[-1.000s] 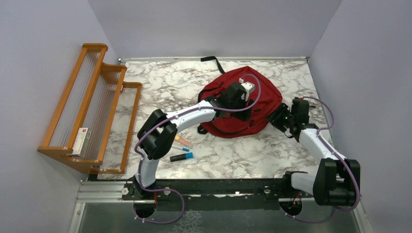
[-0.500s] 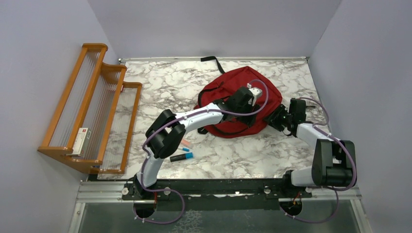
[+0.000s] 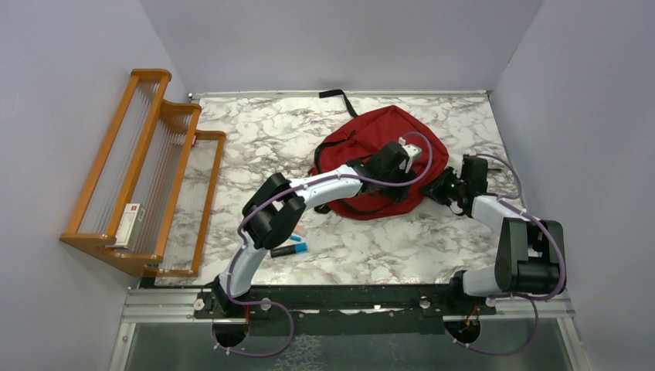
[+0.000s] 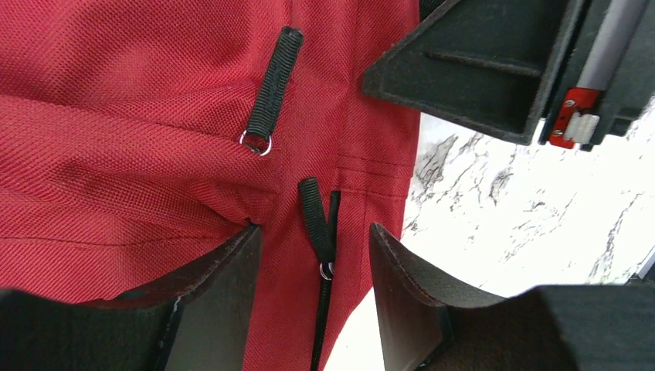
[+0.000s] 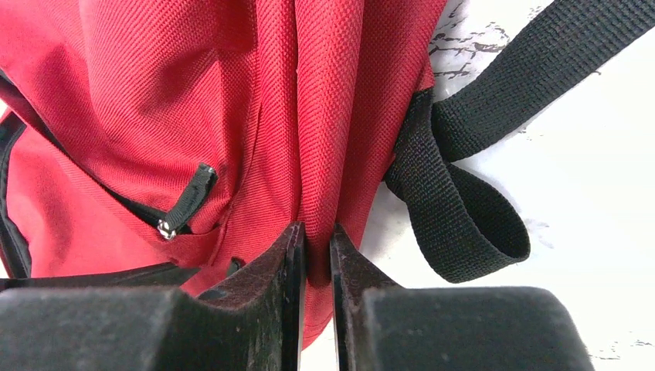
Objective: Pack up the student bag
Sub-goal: Zip the student bag at the center of the board.
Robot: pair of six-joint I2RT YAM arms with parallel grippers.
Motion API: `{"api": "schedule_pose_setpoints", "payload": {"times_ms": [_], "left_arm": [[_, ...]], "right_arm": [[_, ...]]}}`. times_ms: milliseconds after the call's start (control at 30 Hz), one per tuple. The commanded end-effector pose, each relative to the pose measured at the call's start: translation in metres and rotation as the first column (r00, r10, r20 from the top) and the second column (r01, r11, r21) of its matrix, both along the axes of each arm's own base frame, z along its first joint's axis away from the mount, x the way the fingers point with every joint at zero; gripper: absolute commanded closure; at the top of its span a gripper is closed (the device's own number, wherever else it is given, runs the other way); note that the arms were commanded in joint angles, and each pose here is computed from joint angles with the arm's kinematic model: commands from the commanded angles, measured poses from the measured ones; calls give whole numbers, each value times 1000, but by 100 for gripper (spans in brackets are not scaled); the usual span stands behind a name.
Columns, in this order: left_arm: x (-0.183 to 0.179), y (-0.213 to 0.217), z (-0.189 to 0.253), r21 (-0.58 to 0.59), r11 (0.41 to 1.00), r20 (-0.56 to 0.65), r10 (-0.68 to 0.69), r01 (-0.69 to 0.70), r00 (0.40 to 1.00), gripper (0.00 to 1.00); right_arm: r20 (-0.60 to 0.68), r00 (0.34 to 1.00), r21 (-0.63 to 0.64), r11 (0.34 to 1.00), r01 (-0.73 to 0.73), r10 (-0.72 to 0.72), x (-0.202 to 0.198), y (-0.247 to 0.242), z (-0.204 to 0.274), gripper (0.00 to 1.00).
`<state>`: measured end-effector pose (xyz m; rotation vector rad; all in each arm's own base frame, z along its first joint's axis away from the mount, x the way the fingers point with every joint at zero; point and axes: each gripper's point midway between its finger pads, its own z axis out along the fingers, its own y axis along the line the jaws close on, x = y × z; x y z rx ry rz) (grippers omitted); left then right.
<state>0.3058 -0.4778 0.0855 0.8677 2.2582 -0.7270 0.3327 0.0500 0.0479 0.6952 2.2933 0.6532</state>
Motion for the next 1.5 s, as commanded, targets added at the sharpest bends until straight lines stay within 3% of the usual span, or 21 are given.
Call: {"api": "schedule_pose_setpoints", "payload": {"times_ms": [0,433,900,1233,1467], "left_arm": [[-4,-8,-4,8,999,-1,-31,31,1000,47],[-10,-10,-18,53,998,-8,-33,33,999,50],[20,-17,-18,47,987,22,151,-152,988,51],[18,-13,-31,85,987,20,132,-133,991,65],[15,2,-43,155,982,41,101,-106,994,55]], "right_arm": [[44,999,18,999,-28,27,5,3,7,81],[61,997,23,999,-40,38,5,5,13,88],[67,997,29,999,-44,42,2,6,16,90],[65,997,17,999,-43,42,0,3,15,91],[67,997,16,999,-43,42,0,2,16,91]]}}
